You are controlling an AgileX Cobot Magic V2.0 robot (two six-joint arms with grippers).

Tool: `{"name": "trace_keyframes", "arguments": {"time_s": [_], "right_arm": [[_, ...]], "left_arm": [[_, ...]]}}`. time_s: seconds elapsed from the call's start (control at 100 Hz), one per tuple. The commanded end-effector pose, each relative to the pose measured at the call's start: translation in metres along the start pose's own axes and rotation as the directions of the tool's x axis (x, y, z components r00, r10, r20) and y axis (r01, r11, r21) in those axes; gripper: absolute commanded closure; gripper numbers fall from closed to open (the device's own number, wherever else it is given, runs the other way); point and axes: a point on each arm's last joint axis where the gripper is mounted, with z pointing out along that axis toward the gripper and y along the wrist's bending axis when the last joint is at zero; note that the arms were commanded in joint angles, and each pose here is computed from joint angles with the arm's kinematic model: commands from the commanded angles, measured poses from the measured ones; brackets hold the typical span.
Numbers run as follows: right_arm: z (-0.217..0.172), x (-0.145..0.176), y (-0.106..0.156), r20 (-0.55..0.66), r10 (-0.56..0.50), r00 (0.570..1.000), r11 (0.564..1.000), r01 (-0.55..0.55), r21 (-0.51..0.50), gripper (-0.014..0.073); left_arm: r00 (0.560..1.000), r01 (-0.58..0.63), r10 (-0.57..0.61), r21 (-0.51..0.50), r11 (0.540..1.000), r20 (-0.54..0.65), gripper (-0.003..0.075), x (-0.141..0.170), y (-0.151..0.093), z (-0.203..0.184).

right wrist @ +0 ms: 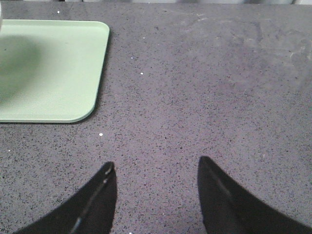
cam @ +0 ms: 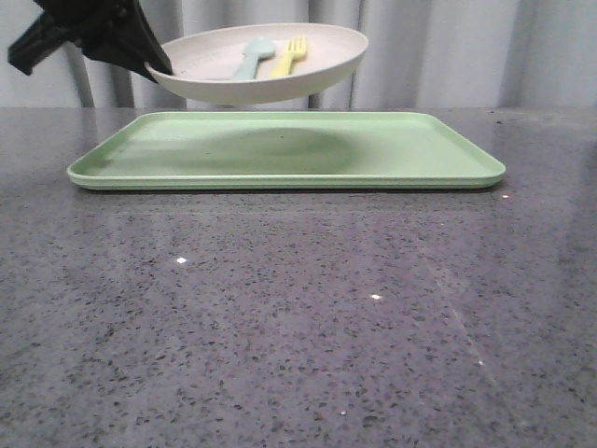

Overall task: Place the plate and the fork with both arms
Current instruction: 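Grip the plate rim with the left gripper and lift it, then carry the plate over the green tray and lower it down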

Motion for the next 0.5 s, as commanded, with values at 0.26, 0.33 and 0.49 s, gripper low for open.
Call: {"name": "trace_keyframes", "arguments": {"time_s": [0.26, 0.33, 0.49], "right_arm": [[-0.005, -0.016, 0.001, 0.096, -0.009, 0.995, 1.0, 0.01, -0.005, 0.02], [-0.005, -0.016, 0.001, 0.096, -0.009, 0.995, 1.0, 0.01, -0.005, 0.02], [-0.005, -0.016, 0.001, 0.098, -0.009, 0.995, 1.0, 0.01, -0.005, 0.02]], "left_arm": [[0.993, 0.06, -0.066, 0.057, 0.997, 0.094, 0.0741, -0.002, -0.02, 0.018], [0.993, 0.064, -0.069, 0.054, 0.996, 0.096, 0.0741, -0.002, -0.019, 0.021], [0.991, 0.08, -0.084, 0.042, 0.996, 0.102, 0.0741, -0.002, -0.016, 0.025]]}}
